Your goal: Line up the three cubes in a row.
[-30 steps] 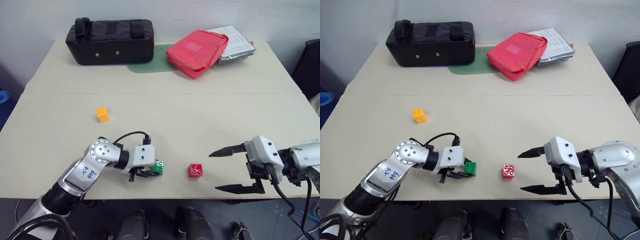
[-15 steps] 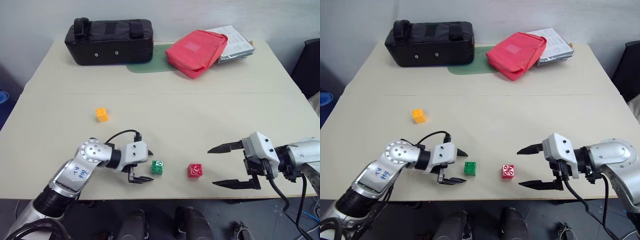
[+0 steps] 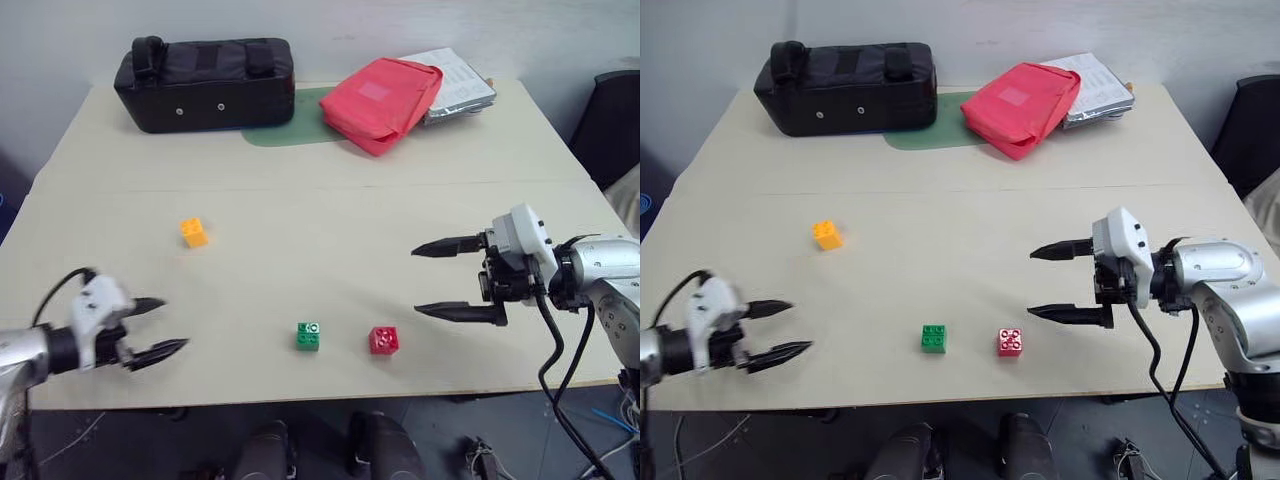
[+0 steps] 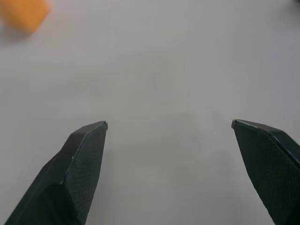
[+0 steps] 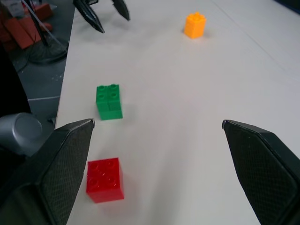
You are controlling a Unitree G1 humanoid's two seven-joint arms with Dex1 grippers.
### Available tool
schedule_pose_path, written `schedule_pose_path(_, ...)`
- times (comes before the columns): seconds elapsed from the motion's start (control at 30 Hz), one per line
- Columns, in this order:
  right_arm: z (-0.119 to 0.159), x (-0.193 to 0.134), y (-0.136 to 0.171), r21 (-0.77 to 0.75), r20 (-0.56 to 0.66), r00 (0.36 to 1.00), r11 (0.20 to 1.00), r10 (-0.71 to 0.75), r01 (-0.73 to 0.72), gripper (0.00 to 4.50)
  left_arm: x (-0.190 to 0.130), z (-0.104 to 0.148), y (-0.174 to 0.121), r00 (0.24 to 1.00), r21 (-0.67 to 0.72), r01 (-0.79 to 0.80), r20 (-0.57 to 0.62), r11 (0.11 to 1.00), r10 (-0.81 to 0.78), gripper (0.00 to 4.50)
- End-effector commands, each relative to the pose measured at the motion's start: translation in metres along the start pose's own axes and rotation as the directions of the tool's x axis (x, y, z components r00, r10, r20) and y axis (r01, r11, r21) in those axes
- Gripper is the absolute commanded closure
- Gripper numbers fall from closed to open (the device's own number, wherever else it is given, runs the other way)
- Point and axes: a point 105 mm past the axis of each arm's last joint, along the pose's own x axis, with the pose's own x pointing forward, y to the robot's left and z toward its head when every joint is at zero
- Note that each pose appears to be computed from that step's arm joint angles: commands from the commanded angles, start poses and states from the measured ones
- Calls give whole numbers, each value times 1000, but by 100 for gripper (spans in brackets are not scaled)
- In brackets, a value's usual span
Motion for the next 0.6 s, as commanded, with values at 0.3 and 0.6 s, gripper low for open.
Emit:
schedule_pose_path(0.3, 10, 2, -3, -25, 26, 1000, 1000, 4, -3, 0, -8, 25, 45, 992, 96, -108, 69, 990, 102, 3)
schedule_pose_path(0.6, 13, -1, 7, -14, 32, 999, 999, -40, 40, 0, 62, 85, 86, 997, 253, 26, 67, 967, -45, 3)
